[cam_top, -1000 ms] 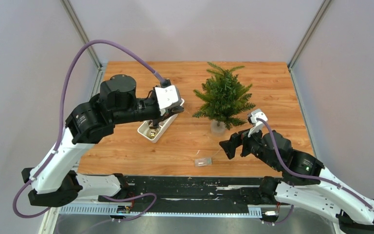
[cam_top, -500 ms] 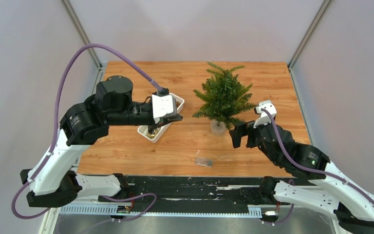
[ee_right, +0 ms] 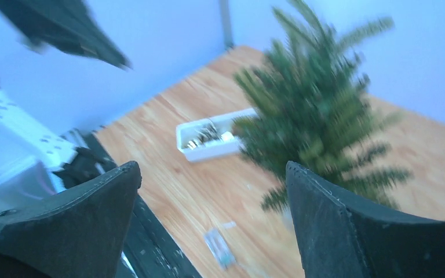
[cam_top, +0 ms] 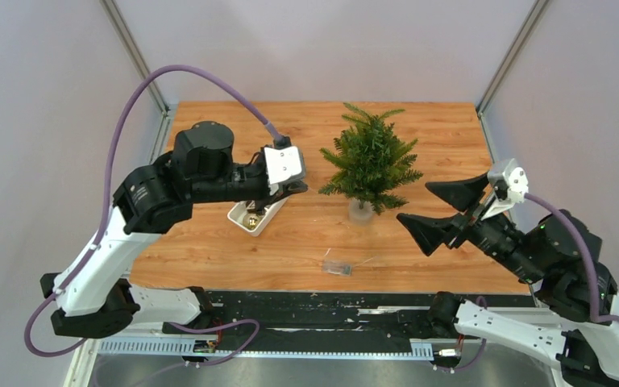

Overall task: Decorate the small christmas tree
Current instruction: Adjust the decoration item at the center of the board.

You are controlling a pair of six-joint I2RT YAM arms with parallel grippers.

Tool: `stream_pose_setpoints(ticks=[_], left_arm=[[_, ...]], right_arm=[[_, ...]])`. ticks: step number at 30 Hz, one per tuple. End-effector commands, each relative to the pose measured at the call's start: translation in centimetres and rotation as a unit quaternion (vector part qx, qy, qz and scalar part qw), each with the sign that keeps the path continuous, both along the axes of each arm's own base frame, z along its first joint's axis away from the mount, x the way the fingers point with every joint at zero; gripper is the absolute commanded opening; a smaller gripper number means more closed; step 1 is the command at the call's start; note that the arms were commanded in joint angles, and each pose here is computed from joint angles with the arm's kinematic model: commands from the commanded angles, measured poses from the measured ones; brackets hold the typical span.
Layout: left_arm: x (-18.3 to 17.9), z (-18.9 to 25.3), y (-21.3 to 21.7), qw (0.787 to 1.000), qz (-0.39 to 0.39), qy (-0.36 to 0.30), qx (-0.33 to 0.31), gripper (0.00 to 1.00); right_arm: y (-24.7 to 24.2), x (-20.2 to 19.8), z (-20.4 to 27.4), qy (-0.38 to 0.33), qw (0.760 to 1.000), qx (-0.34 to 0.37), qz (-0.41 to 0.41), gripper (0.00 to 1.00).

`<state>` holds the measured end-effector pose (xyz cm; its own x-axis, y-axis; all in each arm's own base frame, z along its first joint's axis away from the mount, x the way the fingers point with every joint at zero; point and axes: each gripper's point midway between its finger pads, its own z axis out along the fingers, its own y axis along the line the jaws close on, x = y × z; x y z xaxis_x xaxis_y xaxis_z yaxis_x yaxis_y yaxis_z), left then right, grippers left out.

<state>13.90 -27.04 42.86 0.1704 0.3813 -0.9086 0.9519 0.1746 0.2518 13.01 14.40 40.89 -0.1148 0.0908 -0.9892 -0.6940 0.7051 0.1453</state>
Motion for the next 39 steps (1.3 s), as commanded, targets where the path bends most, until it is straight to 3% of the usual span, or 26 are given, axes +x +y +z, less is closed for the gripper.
stream_pose_setpoints(ticks=[1, 4, 12, 16, 23, 27, 29, 31, 32, 34, 39], left_arm=[[1.8, 1.4, -1.3, 0.999, 0.041, 0.008, -0.021, 0.0], [2.0, 1.8, -1.6, 0.999, 0.045, 0.012, -0.026, 0.0], [2.3, 1.3, -2.1, 0.999, 0.045, 0.02, -0.02, 0.0], [2.0, 1.2, -2.2, 0.999, 0.037, 0.022, -0.019, 0.0], [1.9, 1.1, -1.9, 0.999, 0.035, 0.016, -0.017, 0.0], [1.2, 0.9, -2.1, 1.0, 0.016, 0.02, -0.014, 0.0], [0.6, 0.5, -2.3, 1.0, -0.006, 0.025, -0.011, 0.06], [-0.1, 0.0, -2.6, 0.999, -0.027, 0.034, -0.008, 0.24], [-0.6, -0.3, -2.8, 0.998, -0.041, 0.042, -0.007, 0.4], [-1.3, -0.6, -3.1, 0.997, -0.06, 0.053, -0.009, 0.55], [-1.4, -1.4, -3.6, 0.996, -0.07, 0.062, -0.007, 0.68]], right_arm=[[6.7, -2.0, 4.3, -0.067, 0.985, -0.001, 0.158, 0.96], [10.4, -1.8, 5.3, -0.088, 0.973, -0.006, 0.212, 0.97], [15.5, 1.0, 4.2, -0.083, 0.971, -0.024, 0.222, 0.93], [16.1, 2.0, 3.2, -0.078, 0.975, -0.033, 0.207, 0.64], [15.7, 2.2, 3.3, -0.078, 0.977, -0.031, 0.195, 0.02], [14.9, 2.6, 3.5, -0.075, 0.981, -0.032, 0.175, 0.0], [14.4, 2.6, 3.8, -0.075, 0.982, -0.033, 0.167, 0.0], [14.1, 2.5, 3.9, -0.076, 0.983, -0.035, 0.166, 0.0], [14.0, 2.4, 4.1, -0.077, 0.982, -0.036, 0.166, 0.0], [13.6, 2.1, 4.6, -0.08, 0.982, -0.035, 0.167, 0.0], [12.8, 1.5, 6.1, -0.092, 0.98, -0.031, 0.172, 0.0]])
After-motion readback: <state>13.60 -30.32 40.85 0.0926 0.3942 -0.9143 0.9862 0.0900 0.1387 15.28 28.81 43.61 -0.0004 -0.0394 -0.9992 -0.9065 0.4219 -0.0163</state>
